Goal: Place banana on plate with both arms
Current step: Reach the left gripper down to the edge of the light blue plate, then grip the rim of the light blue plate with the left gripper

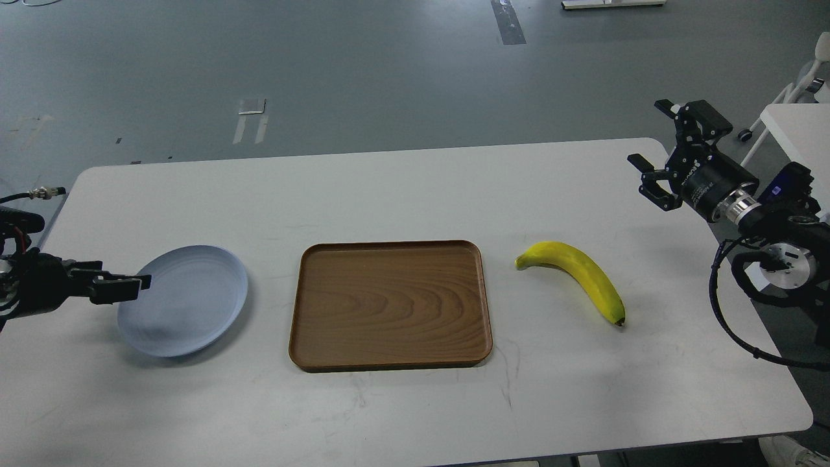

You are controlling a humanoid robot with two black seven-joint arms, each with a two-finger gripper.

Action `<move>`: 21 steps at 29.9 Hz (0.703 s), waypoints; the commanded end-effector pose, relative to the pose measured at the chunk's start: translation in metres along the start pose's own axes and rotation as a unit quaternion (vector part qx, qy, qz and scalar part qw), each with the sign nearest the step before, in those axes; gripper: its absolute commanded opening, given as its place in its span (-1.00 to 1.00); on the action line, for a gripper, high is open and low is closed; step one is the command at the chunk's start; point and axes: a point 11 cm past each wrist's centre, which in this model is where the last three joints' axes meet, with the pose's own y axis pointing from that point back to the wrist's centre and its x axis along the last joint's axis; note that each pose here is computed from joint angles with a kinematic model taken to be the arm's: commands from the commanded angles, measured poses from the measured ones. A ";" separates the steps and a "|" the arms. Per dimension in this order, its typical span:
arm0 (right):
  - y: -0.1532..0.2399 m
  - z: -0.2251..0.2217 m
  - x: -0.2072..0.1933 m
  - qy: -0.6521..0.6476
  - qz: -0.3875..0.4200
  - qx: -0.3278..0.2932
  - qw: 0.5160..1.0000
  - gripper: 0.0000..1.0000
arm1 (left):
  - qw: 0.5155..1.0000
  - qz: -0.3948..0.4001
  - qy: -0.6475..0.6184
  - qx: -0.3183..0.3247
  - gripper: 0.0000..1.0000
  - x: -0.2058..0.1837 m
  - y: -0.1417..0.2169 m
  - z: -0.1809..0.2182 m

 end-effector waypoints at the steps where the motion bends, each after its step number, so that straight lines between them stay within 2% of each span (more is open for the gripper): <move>1: 0.001 -0.001 0.002 0.001 0.002 0.000 1.000 1.00 | 1.000 -0.010 0.014 0.005 0.93 -0.013 -0.011 -0.003; 9: 0.003 0.000 0.003 0.001 0.004 -0.001 1.000 1.00 | 0.999 -0.013 0.024 0.025 0.90 -0.022 -0.018 -0.014; 14: 0.004 0.001 0.004 0.001 0.005 -0.002 1.000 1.00 | 0.999 -0.010 0.032 0.029 0.73 -0.023 -0.019 -0.017; 18: 0.004 0.001 0.005 0.002 0.006 -0.002 1.000 1.00 | 0.998 -0.005 0.059 0.026 0.30 -0.027 -0.019 -0.017; 20: 0.005 0.002 0.004 0.001 0.005 -0.003 1.000 1.00 | 0.998 -0.006 0.062 0.024 0.19 -0.029 -0.020 -0.017; 21: 0.005 0.002 0.005 0.001 0.006 -0.003 1.000 1.00 | 0.998 -0.009 0.064 0.025 0.06 -0.032 -0.019 -0.017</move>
